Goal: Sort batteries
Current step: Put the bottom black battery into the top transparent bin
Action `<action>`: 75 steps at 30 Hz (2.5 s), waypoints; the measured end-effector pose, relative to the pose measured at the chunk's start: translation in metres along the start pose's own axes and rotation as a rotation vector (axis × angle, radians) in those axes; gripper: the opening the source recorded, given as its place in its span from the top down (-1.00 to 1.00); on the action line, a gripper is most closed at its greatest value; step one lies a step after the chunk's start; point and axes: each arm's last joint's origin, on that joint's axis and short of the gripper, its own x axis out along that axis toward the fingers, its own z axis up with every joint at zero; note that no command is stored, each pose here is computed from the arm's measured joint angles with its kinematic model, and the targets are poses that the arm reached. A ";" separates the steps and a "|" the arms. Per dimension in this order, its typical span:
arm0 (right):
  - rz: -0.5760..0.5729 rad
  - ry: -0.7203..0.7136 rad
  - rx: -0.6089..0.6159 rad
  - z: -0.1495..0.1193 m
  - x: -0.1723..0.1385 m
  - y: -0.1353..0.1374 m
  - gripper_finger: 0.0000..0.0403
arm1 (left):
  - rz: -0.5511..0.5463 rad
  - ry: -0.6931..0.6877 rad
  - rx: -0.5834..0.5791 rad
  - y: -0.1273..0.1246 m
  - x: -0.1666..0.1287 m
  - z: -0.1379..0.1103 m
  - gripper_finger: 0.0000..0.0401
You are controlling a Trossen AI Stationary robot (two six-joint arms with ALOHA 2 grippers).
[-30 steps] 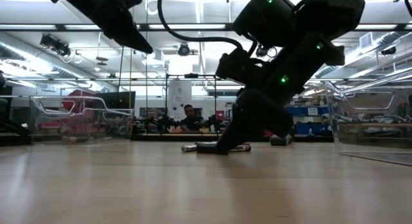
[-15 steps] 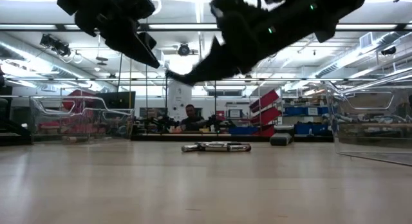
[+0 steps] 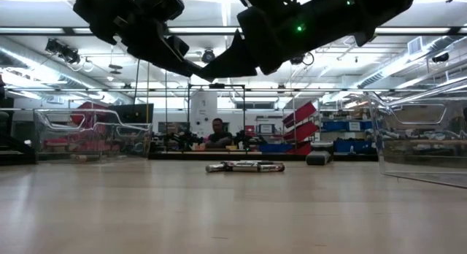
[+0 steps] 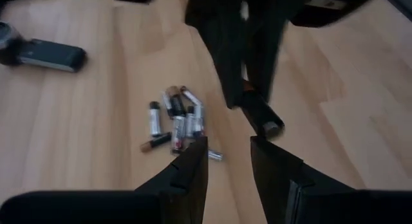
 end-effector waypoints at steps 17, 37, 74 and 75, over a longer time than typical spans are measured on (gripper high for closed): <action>-0.060 -0.057 0.014 0.007 0.000 -0.003 0.85 | 0.005 -0.115 0.004 0.001 -0.001 0.011 0.40; -0.089 -0.055 0.019 0.007 0.000 -0.004 0.83 | 0.066 -0.093 0.012 0.003 -0.001 0.010 0.83; -0.259 0.019 0.012 0.004 -0.009 0.008 0.61 | 0.618 0.750 -0.465 0.098 -0.139 -0.056 0.83; -0.259 0.019 0.015 0.004 -0.009 0.008 0.61 | 0.603 0.737 -0.481 0.103 -0.140 -0.060 0.83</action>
